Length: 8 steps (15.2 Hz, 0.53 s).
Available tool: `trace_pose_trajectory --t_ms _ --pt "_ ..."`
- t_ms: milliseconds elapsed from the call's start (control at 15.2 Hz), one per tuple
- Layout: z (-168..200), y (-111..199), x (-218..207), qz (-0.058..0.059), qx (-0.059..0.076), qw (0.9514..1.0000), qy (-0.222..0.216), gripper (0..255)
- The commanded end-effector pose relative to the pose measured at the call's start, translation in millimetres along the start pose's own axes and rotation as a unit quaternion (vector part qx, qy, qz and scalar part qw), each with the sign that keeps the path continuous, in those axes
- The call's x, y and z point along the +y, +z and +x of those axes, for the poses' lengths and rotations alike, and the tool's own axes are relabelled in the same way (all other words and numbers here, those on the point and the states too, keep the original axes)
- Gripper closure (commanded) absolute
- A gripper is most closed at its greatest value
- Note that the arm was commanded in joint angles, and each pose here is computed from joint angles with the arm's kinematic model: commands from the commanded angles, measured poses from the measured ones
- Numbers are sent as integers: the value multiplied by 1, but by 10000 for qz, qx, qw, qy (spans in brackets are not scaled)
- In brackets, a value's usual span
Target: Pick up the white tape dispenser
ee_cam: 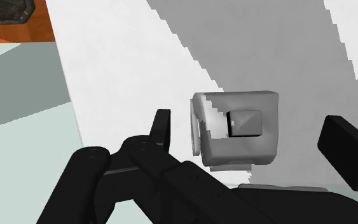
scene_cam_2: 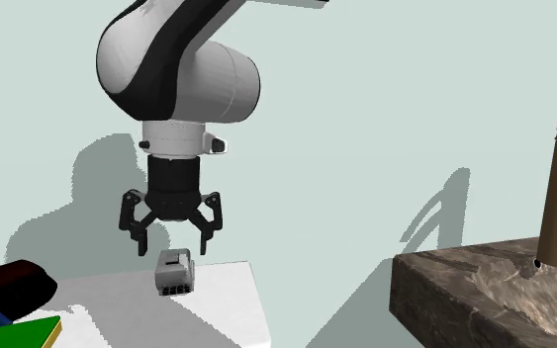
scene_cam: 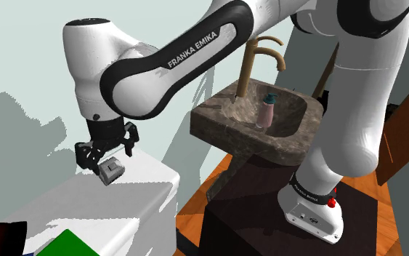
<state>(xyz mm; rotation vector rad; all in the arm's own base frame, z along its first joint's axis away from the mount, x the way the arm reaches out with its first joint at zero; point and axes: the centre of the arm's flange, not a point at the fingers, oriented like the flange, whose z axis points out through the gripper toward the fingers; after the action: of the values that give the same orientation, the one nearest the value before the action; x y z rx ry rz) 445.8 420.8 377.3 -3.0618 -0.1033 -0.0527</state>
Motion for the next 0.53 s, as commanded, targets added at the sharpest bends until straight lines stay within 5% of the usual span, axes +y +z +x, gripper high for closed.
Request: trace_pose_trajectory --t_ms 0,462 --pt "2 10 -3 -1 9 10000 3 0" --pt "1 39 0 -1 9 10000 3 0"
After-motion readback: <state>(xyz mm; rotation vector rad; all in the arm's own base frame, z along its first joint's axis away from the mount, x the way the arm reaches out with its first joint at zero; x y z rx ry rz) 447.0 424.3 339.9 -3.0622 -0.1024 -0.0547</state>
